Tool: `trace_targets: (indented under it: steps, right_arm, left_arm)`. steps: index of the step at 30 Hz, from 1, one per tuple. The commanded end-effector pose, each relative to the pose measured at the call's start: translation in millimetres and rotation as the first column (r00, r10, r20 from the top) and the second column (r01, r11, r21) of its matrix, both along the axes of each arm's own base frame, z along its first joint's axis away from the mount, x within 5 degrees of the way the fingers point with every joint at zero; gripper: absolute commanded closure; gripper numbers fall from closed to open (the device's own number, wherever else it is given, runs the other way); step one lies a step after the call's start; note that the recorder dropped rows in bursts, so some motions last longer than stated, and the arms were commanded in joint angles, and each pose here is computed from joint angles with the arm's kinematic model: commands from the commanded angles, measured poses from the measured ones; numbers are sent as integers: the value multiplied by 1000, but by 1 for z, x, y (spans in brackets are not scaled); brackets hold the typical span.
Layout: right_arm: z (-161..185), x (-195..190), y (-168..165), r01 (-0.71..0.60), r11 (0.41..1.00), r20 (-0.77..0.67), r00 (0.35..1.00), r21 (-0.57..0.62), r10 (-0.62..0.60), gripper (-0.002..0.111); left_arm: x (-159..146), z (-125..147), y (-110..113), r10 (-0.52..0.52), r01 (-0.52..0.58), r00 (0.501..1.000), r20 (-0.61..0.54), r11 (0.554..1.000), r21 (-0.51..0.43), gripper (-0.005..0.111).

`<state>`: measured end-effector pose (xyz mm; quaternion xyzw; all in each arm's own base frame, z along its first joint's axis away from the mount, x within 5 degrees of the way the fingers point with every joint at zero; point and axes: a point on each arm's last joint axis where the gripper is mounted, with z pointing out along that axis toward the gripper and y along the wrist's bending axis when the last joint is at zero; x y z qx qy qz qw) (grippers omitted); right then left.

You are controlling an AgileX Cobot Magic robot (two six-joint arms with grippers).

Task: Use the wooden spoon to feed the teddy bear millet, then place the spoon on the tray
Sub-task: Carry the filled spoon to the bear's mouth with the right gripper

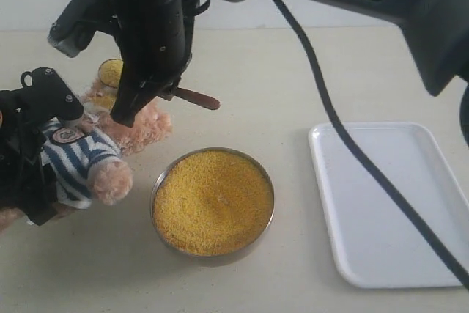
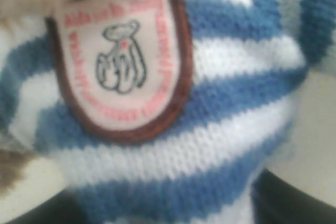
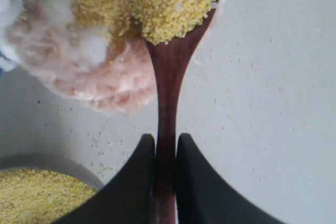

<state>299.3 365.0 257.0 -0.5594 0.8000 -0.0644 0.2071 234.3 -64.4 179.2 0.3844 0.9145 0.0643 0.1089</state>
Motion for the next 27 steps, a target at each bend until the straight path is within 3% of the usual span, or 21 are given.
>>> trace_targets:
  steps: [1, 13, 23, 27]
  right_arm:
    - [7, -5, 8, -37, 999, 83, 996, -6, 38, 109]
    - [0, -3, 7, -40, 994, 125, 991, -104, 53, 109]
    - [4, -14, 16, -37, 982, 260, 962, -186, 85, 109]
    - [-10, -20, 16, -38, 961, 310, 942, -273, 125, 109]
  left_arm:
    - [1, 3, -2, 8, -8, 1000, 27, 1000, -22, 103]
    - [1, 3, -2, 4, -3, 1000, 27, 1000, -21, 103]
    - [1, 3, -2, 0, 0, 1000, 27, 1000, -20, 103]
    - [1, 3, -2, 0, 0, 1000, 27, 1000, -20, 103]
